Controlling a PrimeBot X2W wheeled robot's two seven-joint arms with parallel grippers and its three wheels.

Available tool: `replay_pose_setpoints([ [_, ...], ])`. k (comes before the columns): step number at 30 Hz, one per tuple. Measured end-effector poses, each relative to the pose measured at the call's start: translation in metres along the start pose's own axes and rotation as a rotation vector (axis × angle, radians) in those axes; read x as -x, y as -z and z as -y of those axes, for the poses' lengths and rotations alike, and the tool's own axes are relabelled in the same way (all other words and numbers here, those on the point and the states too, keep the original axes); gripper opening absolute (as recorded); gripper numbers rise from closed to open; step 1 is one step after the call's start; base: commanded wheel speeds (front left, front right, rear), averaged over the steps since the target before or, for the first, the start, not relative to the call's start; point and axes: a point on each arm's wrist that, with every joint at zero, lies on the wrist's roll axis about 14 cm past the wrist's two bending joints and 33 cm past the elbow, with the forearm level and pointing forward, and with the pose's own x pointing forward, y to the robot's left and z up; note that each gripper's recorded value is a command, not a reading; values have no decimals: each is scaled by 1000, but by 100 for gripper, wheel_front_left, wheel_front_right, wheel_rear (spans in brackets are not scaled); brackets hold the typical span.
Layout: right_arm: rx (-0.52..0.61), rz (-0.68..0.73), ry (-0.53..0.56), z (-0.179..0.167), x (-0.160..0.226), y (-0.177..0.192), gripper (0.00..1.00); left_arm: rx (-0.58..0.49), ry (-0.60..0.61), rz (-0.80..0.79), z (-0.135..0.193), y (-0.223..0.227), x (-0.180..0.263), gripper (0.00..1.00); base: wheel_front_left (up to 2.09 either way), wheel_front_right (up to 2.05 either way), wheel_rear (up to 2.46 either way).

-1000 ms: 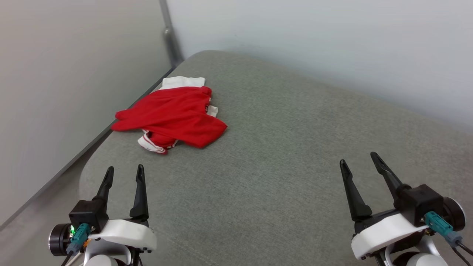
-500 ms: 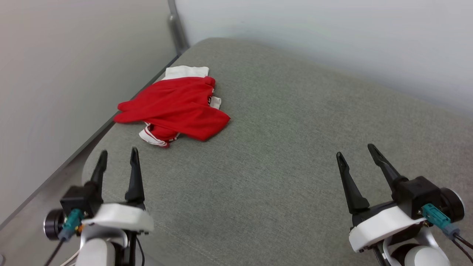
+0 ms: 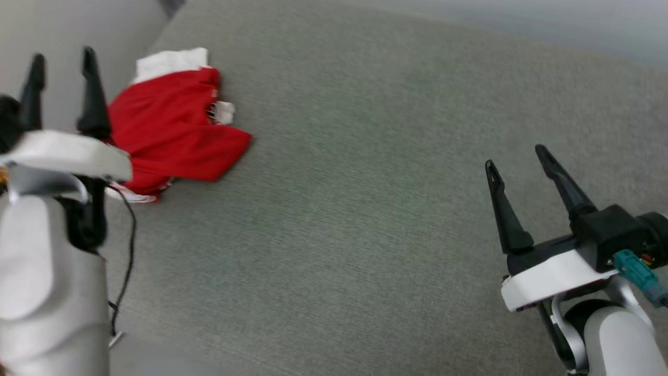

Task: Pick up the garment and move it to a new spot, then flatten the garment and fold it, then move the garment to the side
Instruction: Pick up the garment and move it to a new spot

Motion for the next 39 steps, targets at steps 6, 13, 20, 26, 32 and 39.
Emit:
replay_pose_setpoints([
  [6, -19, -40, 89, 38, 2, 29, 100, -11, 15, -294, 4, 62, -51, 100, 0, 0, 0],
  [13, -37, -90, 166, 70, 8, 63, 100, -3, -9, -760, -1, 163, -51, 100, 0, 0, 0],
  [20, -45, -129, 213, 87, 16, 85, 100, 94, -57, -1116, -5, 234, -9, 100, 0, 0, 0],
  [26, -48, -133, 218, 90, 16, 88, 100, 137, -88, -1228, -12, 245, 5, 47, 0, 0, 0],
  [32, -38, -111, 215, 89, 15, 78, 100, 73, -91, -1143, -19, 234, -1, 0, 0, 0, 0],
  [39, -35, -61, 214, 83, 21, 53, 100, 28, -80, -846, -27, 179, -38, 0, 0, 0, 0],
])
